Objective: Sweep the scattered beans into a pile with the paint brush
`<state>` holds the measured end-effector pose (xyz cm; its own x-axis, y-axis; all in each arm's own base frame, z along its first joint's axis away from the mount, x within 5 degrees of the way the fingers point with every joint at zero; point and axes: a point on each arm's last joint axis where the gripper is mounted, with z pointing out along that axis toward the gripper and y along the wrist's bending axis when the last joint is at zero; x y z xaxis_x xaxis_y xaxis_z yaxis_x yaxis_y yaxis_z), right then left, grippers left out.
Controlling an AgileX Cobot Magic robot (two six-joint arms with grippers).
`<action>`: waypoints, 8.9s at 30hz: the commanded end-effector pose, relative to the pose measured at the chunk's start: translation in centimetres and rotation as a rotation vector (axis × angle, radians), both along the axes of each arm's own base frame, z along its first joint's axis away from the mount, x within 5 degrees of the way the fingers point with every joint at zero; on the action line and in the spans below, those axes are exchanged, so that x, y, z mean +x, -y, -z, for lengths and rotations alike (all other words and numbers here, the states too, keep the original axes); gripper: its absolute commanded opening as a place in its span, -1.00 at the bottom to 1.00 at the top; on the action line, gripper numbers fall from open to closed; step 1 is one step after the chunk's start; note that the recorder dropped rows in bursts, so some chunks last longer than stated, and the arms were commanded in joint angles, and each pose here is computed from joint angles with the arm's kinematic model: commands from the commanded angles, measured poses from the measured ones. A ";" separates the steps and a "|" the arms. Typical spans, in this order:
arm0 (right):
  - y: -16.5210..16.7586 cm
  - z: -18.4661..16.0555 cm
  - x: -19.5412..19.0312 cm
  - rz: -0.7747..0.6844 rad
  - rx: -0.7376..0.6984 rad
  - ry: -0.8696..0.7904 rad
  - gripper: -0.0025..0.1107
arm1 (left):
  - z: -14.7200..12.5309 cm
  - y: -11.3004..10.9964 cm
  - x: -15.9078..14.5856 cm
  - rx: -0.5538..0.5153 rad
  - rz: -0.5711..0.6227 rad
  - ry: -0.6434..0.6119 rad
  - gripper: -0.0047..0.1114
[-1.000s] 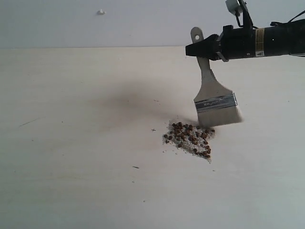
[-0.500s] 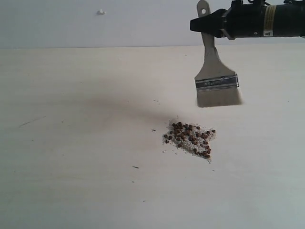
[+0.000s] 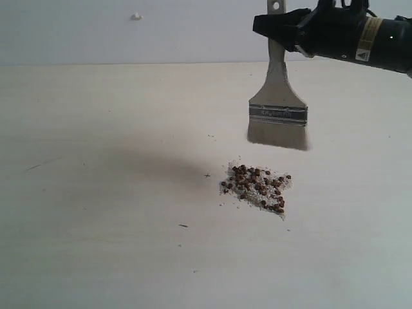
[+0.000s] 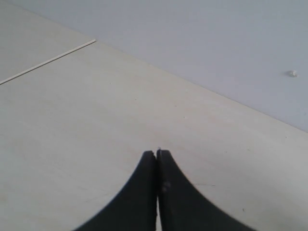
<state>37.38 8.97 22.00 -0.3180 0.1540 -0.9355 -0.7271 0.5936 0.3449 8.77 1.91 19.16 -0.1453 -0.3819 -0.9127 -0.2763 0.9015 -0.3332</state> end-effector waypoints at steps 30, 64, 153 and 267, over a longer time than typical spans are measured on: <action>6.3 3.9 -17.9 0.677 -0.037 0.005 -0.96 | 0.1 0.0 -0.1 -0.004 -0.007 -0.001 -0.92; 0.2 6.7 -12.2 0.805 -0.244 0.112 -0.96 | 0.1 0.0 -0.1 -0.004 -0.007 -0.001 -0.92; -0.4 4.5 -12.8 0.722 -0.128 0.157 -0.96 | 0.1 0.0 -0.1 -0.004 -0.007 -0.001 -0.92; 4.0 -3.1 -9.6 0.066 -0.176 -0.314 -0.96 | 0.1 0.0 -0.1 -0.002 -0.007 -0.001 -0.92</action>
<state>28.20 4.52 25.19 -0.6156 0.0060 -0.7880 -0.5071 0.7625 0.4019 8.77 1.91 19.16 -0.1462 -0.3790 -0.9138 -0.2758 0.9027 -0.3302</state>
